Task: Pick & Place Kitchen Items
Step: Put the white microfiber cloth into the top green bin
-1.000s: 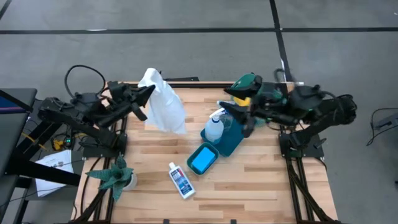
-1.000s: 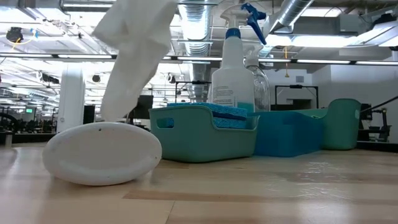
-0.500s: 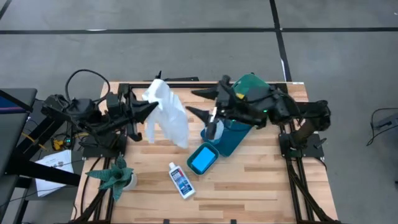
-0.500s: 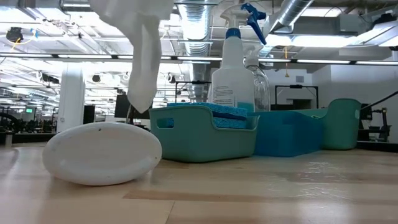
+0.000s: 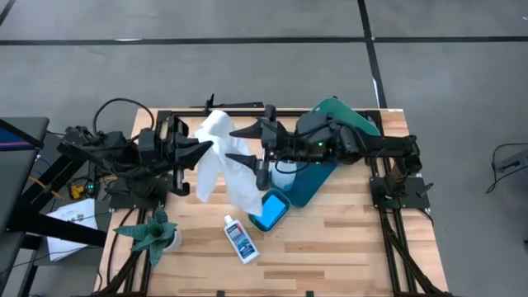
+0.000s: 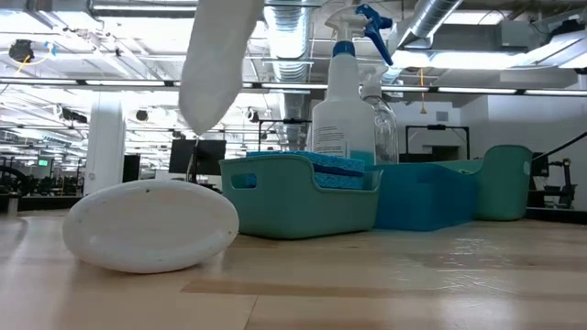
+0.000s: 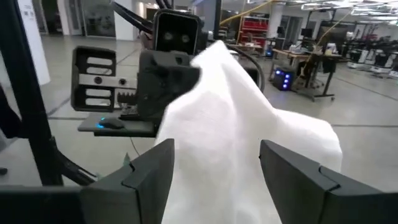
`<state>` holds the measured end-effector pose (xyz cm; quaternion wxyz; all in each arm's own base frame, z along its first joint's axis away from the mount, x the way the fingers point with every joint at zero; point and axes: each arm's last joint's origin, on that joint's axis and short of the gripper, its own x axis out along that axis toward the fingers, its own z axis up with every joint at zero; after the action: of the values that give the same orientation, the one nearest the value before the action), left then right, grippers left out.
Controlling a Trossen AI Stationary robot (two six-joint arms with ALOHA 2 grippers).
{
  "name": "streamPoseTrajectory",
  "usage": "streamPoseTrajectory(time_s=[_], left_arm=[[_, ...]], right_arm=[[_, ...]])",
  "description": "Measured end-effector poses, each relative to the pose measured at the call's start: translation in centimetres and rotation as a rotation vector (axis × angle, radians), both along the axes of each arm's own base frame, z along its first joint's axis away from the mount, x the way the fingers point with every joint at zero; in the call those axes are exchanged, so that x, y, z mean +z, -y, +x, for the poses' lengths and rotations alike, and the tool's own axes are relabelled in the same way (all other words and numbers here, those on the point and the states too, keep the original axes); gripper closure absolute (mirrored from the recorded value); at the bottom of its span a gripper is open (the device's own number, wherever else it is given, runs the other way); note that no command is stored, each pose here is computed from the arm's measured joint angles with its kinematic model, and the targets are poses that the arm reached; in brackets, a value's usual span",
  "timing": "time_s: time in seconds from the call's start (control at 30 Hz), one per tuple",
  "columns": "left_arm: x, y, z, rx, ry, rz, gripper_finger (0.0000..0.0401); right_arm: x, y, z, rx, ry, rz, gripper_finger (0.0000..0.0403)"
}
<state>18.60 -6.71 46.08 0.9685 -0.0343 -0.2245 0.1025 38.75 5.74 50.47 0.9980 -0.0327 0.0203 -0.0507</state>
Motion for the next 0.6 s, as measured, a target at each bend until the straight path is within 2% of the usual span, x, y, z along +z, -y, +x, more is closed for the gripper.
streamPoseTrajectory(time_s=[0.1,0.23,0.6], left_arm=[[0.1,-0.1,0.2,-0.059,0.019,0.045,0.0401],[0.3,-0.5,0.2,-0.100,0.055,0.076,0.0401],[1.3,-1.8,-0.1,-0.059,0.187,0.055,0.0401]], right_arm=[[-0.3,0.5,0.5,0.008,-0.004,0.005,0.0175],[-0.5,0.9,0.8,0.082,-0.010,0.024,0.0175],[-2.7,1.7,3.1,0.204,-0.071,0.107,0.0175]])
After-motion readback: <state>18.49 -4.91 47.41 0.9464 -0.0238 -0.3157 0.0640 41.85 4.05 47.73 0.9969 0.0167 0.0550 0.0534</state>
